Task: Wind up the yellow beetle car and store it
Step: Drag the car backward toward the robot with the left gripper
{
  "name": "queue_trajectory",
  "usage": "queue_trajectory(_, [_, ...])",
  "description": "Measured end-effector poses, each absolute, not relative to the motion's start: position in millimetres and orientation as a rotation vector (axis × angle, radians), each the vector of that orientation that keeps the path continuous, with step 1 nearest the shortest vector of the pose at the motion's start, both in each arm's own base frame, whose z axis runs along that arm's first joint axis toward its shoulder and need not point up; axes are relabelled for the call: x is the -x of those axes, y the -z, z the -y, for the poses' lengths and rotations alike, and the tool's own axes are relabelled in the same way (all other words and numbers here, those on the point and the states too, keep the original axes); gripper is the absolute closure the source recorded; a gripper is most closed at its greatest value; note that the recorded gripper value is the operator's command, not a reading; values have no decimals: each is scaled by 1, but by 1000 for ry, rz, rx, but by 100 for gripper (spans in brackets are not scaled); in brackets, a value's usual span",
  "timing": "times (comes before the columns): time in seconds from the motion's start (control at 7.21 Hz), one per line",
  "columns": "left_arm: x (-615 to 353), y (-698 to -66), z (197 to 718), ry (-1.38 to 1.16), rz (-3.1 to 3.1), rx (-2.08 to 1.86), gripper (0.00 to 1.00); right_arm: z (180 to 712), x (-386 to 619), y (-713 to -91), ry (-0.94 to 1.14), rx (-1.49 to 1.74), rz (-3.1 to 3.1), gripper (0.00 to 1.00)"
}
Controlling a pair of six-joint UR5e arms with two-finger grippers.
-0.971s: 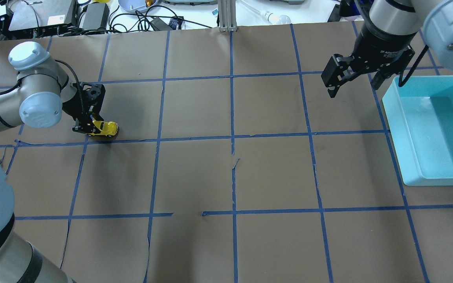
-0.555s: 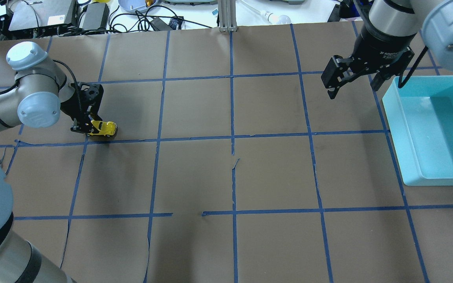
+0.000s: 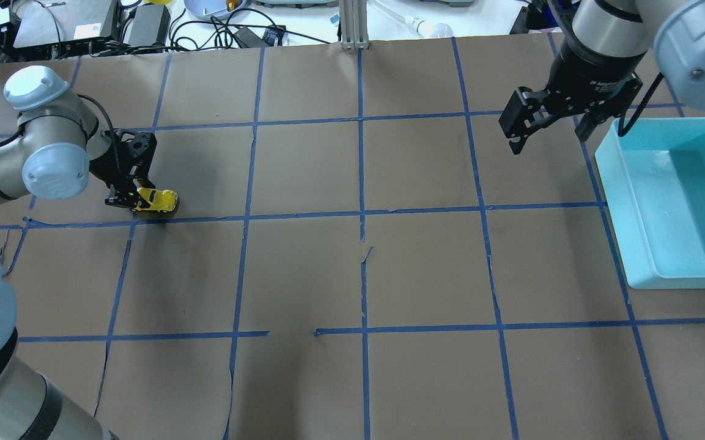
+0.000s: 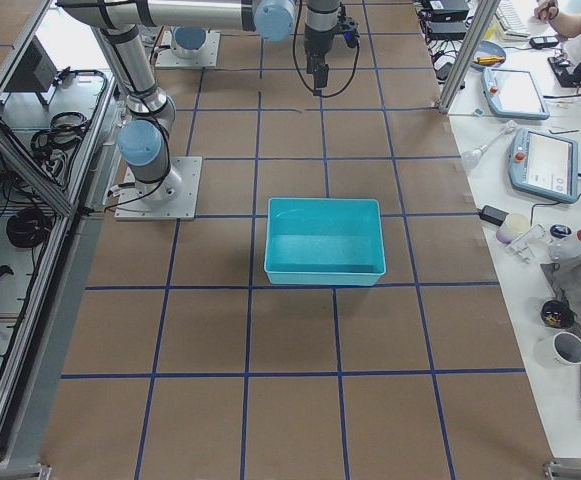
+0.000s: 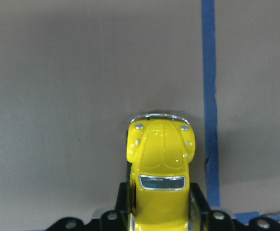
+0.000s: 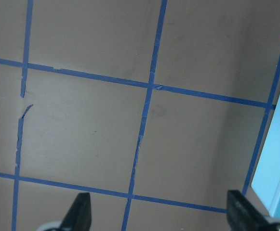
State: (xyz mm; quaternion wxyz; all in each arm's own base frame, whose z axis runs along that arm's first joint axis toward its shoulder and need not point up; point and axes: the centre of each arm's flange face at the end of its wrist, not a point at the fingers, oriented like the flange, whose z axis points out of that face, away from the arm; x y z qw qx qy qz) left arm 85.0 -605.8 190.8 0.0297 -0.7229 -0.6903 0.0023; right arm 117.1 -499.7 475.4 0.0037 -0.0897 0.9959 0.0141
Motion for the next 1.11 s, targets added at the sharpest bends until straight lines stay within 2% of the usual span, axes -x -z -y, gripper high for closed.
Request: queue_trajectory(1.11, [-140, -191, 596, -13, 2152, 2210, 91, 500, -117, -474, -52, 312, -3120, 0])
